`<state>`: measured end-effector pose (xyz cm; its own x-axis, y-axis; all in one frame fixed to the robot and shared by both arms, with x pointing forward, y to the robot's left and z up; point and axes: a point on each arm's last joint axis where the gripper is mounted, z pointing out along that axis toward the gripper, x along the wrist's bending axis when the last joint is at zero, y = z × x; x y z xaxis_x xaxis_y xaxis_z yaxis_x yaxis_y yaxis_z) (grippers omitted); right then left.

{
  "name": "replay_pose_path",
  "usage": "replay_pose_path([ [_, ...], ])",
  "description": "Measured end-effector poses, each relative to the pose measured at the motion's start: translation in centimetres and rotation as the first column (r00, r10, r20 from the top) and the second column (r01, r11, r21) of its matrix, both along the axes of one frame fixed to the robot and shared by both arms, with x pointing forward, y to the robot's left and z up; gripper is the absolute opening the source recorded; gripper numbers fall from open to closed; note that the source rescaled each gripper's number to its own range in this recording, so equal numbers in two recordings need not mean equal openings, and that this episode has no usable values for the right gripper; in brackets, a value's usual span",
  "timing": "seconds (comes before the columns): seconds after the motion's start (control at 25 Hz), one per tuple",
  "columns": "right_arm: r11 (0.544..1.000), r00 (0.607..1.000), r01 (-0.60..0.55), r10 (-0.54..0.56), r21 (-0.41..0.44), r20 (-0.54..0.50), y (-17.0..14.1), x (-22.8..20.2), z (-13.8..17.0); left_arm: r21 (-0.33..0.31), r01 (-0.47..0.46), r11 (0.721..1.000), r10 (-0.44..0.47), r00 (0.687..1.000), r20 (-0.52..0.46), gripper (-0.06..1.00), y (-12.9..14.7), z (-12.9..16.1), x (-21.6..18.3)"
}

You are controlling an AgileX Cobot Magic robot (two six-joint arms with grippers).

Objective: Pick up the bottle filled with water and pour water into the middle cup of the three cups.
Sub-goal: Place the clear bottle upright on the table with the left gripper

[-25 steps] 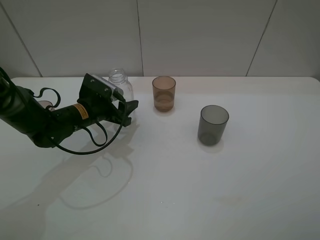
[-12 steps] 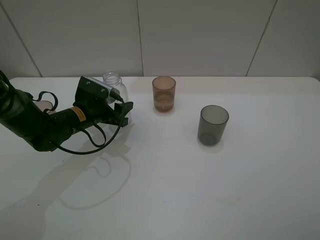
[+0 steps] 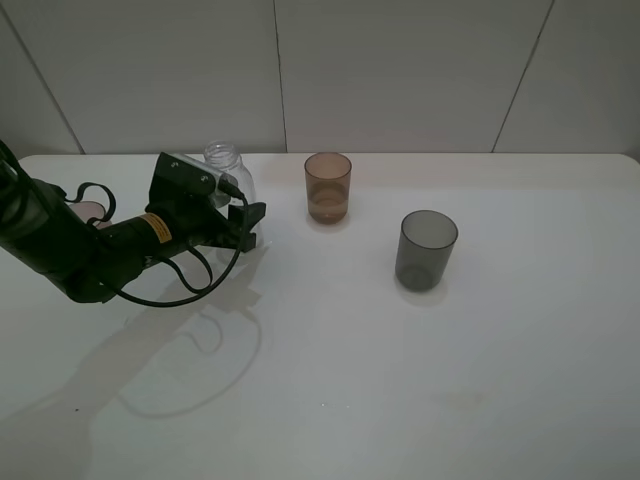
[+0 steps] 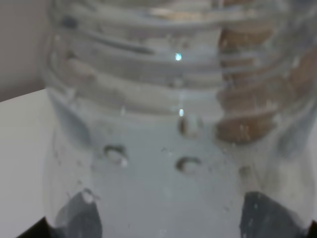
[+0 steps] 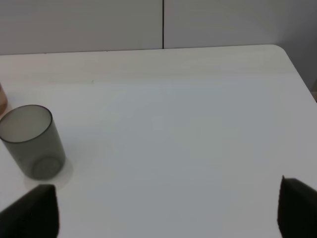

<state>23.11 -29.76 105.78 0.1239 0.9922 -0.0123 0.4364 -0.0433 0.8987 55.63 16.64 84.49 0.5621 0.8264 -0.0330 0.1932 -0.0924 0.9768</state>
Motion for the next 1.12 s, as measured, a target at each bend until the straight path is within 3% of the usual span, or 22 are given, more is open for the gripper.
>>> replay_pose_path([
  [0.32, 1.000, 1.000, 0.000, 0.000, 0.000, 0.000, 0.0, 0.0, 0.0, -0.001, 0.000, 1.000, 0.000, 1.000, -0.001, 0.09, 0.0, 0.0, 0.0],
  [0.36, 1.000, 1.000, 0.000, 0.000, 0.000, 0.000, 0.0, 0.0, 0.0, -0.002, 0.000, 1.000, 0.000, 1.000, 0.000, 0.14, 0.0, 0.0, 0.0],
  [0.52, 1.000, 1.000, 0.000, 0.000, 0.000, 0.000, 0.0, 0.0, 0.0, -0.002, 0.019, 1.000, -0.019, 1.000, 0.005, 0.70, -0.1, 0.1, -0.1],
  [0.6, 1.000, 1.000, 0.000, 0.000, 0.000, 0.000, 0.0, 0.0, 0.0, -0.003, 0.021, 1.000, -0.021, 1.000, 0.006, 0.83, -0.2, 0.1, -0.1],
  [0.88, 1.000, 1.000, 0.000, 0.000, 0.000, 0.000, 0.0, 0.0, 0.0, -0.005, 0.022, 1.000, -0.022, 1.000, 0.012, 0.87, -0.2, 0.3, -0.1],
  [1.12, 1.000, 1.000, 0.000, 0.000, 0.000, 0.000, 0.0, 0.0, 0.0, -0.026, 0.016, 1.000, -0.014, 0.998, 0.068, 0.91, 0.0, 2.4, 0.2],
])
